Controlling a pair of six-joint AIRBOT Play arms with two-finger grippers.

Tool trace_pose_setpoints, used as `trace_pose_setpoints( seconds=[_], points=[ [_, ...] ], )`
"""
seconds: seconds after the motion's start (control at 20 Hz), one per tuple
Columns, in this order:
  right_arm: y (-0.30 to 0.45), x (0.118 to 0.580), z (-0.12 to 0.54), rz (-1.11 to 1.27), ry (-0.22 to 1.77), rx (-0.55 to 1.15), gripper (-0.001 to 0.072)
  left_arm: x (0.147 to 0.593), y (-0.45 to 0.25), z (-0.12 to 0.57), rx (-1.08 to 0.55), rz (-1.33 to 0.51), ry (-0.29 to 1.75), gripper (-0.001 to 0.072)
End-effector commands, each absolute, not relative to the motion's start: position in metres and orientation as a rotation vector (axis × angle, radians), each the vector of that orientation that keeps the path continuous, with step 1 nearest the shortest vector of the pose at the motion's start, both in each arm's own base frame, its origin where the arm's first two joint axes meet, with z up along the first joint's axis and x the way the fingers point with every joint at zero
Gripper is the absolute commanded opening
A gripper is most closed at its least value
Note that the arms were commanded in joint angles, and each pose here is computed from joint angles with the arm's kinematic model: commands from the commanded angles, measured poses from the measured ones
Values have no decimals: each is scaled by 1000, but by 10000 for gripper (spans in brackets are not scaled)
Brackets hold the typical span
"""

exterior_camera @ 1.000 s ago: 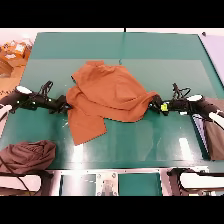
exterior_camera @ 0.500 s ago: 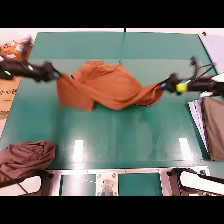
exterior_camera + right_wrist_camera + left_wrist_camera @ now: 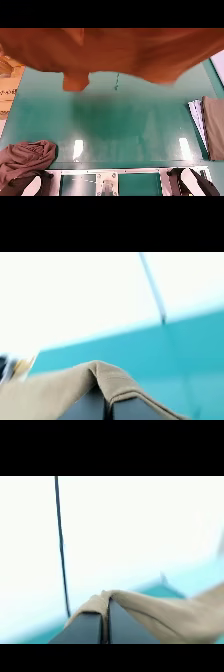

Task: Fold the shirts.

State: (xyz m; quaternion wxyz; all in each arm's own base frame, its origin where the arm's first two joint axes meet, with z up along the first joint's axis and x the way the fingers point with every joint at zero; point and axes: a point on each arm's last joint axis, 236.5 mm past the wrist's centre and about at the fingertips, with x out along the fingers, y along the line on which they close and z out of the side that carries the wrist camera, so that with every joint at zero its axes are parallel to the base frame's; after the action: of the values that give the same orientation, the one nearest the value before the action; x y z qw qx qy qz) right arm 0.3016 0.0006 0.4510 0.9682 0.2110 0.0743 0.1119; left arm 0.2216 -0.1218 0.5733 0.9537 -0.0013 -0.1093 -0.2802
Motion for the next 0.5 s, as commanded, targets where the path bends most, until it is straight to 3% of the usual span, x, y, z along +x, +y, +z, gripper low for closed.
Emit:
trace_pose_setpoints(
  seconds=[0.0, 0.2, 0.45],
  points=[
    [14, 262, 500, 170, -2, 350, 19, 181, -117, 601, 62, -509, -338, 27],
    [-9, 288, 466, 159, 75, 431, 19, 255, -108, 546, -22, -517, -138, 27],
    [-36, 379, 338, 204, 303, 589, 19, 384, -100, 425, -171, -557, 193, 27]
  ],
)
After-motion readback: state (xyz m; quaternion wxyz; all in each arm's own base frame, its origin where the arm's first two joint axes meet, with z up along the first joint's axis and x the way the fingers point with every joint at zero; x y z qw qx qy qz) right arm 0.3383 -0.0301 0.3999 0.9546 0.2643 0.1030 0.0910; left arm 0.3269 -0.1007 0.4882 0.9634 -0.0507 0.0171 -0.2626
